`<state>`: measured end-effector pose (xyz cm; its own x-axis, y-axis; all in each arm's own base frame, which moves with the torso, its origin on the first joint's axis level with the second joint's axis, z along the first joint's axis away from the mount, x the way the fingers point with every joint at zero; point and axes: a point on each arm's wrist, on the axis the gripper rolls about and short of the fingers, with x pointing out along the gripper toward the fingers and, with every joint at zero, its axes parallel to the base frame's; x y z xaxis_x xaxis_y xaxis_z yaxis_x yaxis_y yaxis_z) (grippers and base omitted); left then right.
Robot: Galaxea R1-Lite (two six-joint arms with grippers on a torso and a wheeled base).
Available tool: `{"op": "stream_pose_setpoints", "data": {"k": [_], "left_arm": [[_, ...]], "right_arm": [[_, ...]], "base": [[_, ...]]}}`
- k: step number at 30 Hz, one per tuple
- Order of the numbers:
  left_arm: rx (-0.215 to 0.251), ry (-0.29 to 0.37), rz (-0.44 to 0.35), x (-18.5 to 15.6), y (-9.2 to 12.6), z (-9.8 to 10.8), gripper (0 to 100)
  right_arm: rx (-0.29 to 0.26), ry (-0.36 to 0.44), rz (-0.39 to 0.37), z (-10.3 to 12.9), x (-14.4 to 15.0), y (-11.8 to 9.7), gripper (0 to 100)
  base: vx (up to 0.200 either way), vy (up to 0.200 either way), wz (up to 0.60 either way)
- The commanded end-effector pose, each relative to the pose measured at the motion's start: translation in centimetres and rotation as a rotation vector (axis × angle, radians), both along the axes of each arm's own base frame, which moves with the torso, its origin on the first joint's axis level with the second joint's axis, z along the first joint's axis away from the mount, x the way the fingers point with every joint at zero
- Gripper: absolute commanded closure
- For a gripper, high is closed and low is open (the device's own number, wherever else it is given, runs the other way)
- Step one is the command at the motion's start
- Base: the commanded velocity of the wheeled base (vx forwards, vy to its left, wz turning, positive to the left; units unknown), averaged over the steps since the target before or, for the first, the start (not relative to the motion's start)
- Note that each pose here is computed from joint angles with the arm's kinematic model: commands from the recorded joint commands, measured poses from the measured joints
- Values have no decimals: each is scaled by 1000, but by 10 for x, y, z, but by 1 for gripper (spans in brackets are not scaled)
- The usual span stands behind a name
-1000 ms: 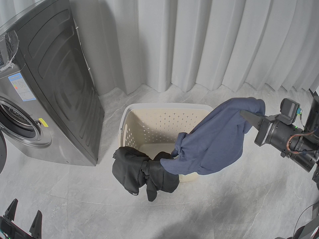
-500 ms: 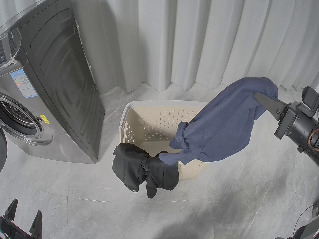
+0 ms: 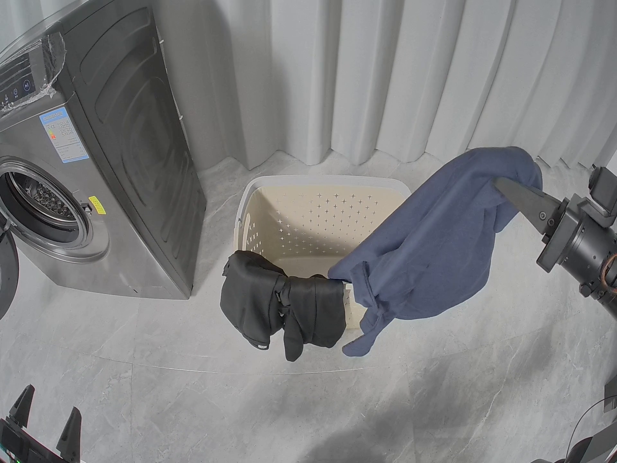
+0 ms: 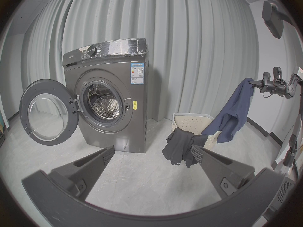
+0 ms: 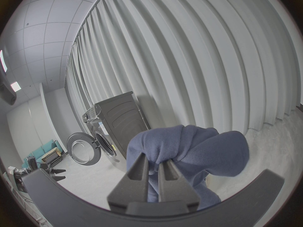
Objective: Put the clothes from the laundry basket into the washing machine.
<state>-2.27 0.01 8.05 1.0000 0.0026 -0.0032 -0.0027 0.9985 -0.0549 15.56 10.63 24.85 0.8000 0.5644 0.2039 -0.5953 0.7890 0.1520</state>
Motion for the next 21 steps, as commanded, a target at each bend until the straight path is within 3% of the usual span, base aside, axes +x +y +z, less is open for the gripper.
{"op": "stream_pose_setpoints", "data": {"k": [1,21], "left_arm": [[0,8,1,1,0,-4,0],[0,11,-1,1,0,-4,0]], "right_arm": [[-1,1,10,-1,-1,1,100],[-2,6,31,-2,-1,4,100]], "base": [[0,200,0],[0,200,0]]}}
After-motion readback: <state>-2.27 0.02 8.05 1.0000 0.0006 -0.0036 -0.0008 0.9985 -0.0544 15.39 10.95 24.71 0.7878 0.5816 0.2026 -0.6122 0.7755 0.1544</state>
